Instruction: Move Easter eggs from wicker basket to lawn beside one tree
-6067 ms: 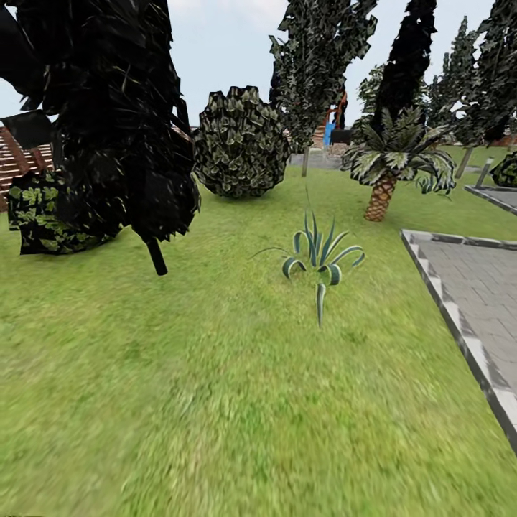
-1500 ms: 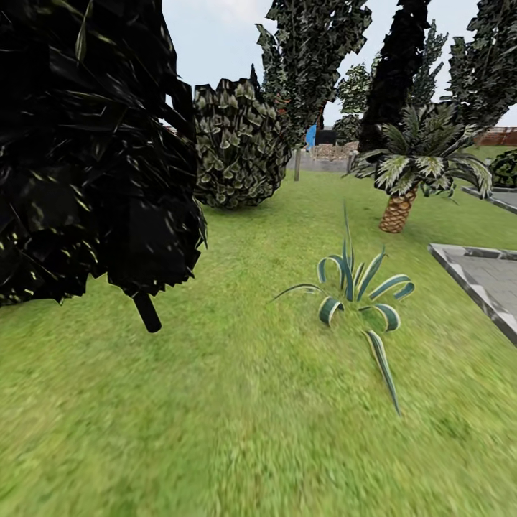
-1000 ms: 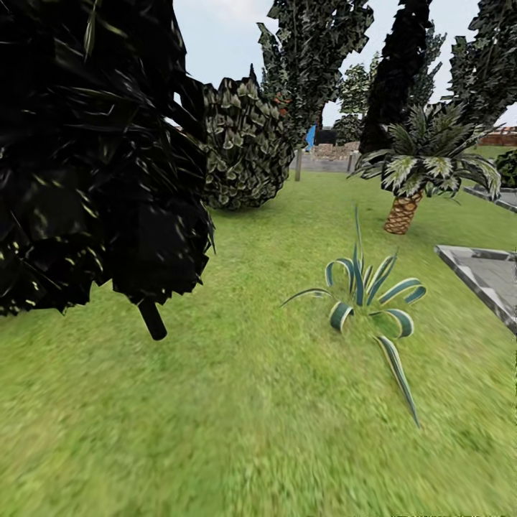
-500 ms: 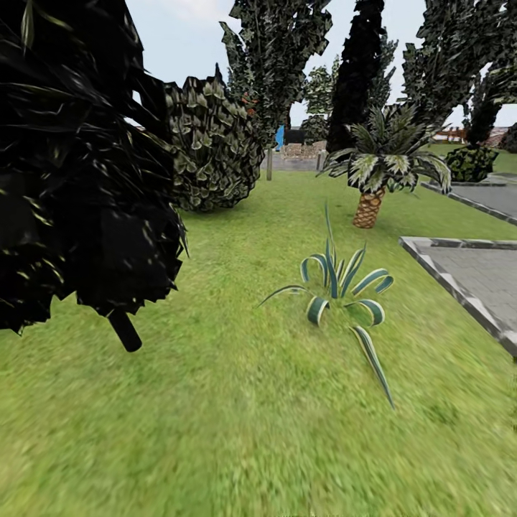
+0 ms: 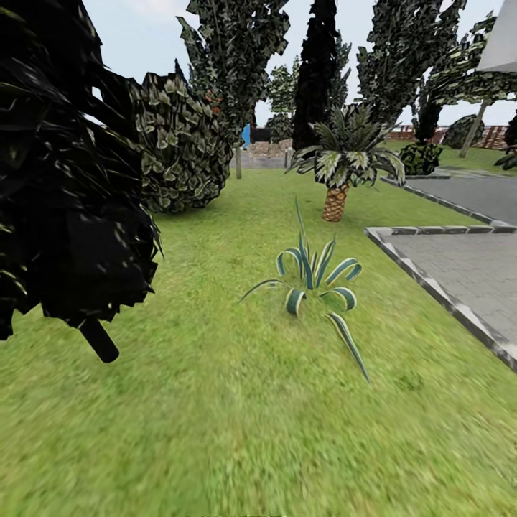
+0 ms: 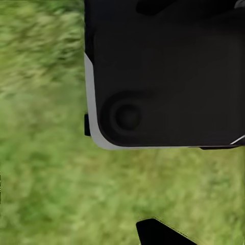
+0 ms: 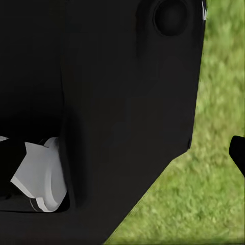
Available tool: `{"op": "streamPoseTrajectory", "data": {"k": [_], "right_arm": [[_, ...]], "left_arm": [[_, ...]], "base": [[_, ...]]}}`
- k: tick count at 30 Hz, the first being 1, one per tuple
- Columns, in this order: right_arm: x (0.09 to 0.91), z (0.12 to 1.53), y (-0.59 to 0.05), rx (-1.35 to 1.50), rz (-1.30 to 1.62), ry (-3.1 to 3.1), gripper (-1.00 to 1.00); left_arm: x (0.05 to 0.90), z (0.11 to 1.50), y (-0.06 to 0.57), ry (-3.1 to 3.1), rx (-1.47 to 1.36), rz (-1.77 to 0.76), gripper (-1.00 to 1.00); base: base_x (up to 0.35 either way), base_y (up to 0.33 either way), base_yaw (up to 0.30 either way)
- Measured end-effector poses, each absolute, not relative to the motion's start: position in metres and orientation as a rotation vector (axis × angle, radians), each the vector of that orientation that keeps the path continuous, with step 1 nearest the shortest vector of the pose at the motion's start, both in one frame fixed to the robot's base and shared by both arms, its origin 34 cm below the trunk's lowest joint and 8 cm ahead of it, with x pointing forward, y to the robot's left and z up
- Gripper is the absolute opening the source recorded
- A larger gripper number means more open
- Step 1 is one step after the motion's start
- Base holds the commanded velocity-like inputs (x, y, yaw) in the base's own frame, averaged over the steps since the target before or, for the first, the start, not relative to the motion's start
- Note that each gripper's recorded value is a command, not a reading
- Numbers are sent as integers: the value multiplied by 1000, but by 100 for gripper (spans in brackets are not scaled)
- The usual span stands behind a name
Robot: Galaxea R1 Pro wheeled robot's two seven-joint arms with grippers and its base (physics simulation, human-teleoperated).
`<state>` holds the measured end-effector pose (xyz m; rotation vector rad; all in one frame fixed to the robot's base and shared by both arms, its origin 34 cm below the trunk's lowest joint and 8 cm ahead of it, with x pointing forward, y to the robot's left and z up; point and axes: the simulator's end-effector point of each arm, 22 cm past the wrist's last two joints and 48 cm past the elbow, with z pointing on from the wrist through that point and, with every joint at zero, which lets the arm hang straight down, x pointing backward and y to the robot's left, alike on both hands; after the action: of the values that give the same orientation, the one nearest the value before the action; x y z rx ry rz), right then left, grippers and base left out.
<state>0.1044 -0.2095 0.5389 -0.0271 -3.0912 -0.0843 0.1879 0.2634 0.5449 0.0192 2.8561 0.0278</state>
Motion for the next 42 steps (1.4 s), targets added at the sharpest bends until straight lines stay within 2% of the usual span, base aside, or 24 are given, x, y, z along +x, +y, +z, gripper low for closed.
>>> {"op": "streamPoseTrajectory", "data": {"k": [10,18,30,42], "right_arm": [[100,539,-210,-28,-84,-3081,100],[96,540,-209,-28,-84,-3070,100],[90,540,-209,-29,-84,-3056,100],[86,541,-210,-30,-81,-3046,100]], "left_arm": [[184,544,263,2866,20,28,100],[181,544,263,2874,20,28,100],[176,544,263,2884,20,28,100],[177,545,262,2871,21,25,100]], "base": [[-14,55,-229],[40,223,-225],[189,243,-225],[207,38,-246]]}}
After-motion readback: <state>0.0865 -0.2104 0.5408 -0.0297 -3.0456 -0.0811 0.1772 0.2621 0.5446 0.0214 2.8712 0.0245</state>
